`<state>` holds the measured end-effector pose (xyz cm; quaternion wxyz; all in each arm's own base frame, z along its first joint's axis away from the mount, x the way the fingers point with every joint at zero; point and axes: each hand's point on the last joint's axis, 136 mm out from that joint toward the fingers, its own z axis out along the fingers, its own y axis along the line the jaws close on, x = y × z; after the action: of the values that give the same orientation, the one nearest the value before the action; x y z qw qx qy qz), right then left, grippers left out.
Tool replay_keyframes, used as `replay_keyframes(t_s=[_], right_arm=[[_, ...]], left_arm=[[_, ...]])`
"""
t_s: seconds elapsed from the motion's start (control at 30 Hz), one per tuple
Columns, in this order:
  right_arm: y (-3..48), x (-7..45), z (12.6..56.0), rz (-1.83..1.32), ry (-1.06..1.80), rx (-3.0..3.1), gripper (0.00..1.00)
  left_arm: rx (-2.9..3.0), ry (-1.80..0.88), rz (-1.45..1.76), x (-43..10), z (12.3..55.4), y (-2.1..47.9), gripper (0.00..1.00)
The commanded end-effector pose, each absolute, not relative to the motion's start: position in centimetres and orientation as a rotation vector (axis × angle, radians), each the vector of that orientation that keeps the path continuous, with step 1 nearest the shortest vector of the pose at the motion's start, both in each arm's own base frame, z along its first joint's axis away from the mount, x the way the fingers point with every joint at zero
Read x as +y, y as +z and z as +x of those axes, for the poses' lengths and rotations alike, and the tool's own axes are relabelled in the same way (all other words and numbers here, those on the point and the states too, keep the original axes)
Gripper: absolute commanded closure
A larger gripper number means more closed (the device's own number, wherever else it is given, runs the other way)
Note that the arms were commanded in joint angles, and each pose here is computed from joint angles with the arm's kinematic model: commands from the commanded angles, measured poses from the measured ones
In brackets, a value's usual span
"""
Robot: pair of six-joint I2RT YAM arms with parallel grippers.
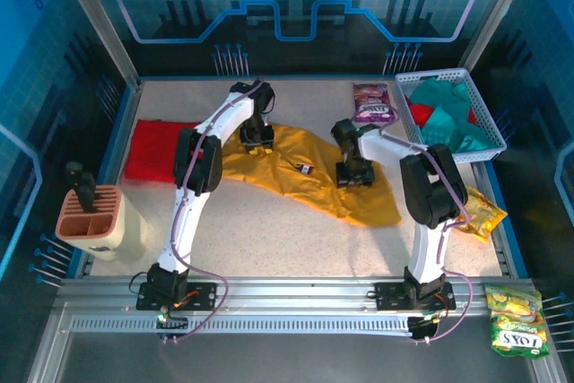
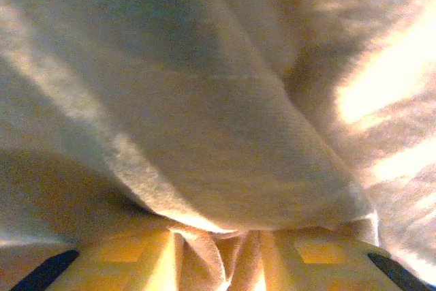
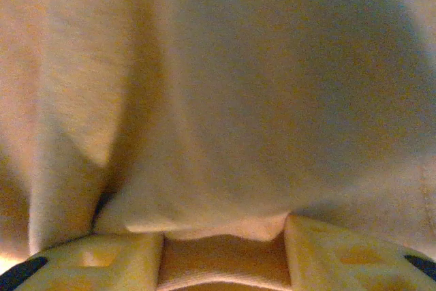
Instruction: Fold and stack the t-shirts
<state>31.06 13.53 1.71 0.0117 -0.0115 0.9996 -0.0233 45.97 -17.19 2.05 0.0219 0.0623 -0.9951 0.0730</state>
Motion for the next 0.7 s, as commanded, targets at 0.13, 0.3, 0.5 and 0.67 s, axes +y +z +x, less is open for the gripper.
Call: replay_keyframes(t_s=[0.13,0.3,0.5,0.67], right_arm=[[2.3,22.9,22.5,-0.094,0.161,3.173,0.48],[2.8,28.8,20.7,-0.137,0.29,3.126,0.48],[6.4,30.6,22.3,-0.178,0.303,2.992,0.47],[12.4,26.9,26.4,-0.193,0.227,2.79,0.37]], left_arm=[[-3.096,0.416,0.113,-20.1,47.8,2.3,0.66],[-3.156,0.575,0.001,-23.8,49.1,4.0,0.64],[-3.154,0.711,-0.095,-26.6,49.0,6.3,0.63],[-3.26,0.615,-0.126,-24.0,48.5,11.8,0.62]])
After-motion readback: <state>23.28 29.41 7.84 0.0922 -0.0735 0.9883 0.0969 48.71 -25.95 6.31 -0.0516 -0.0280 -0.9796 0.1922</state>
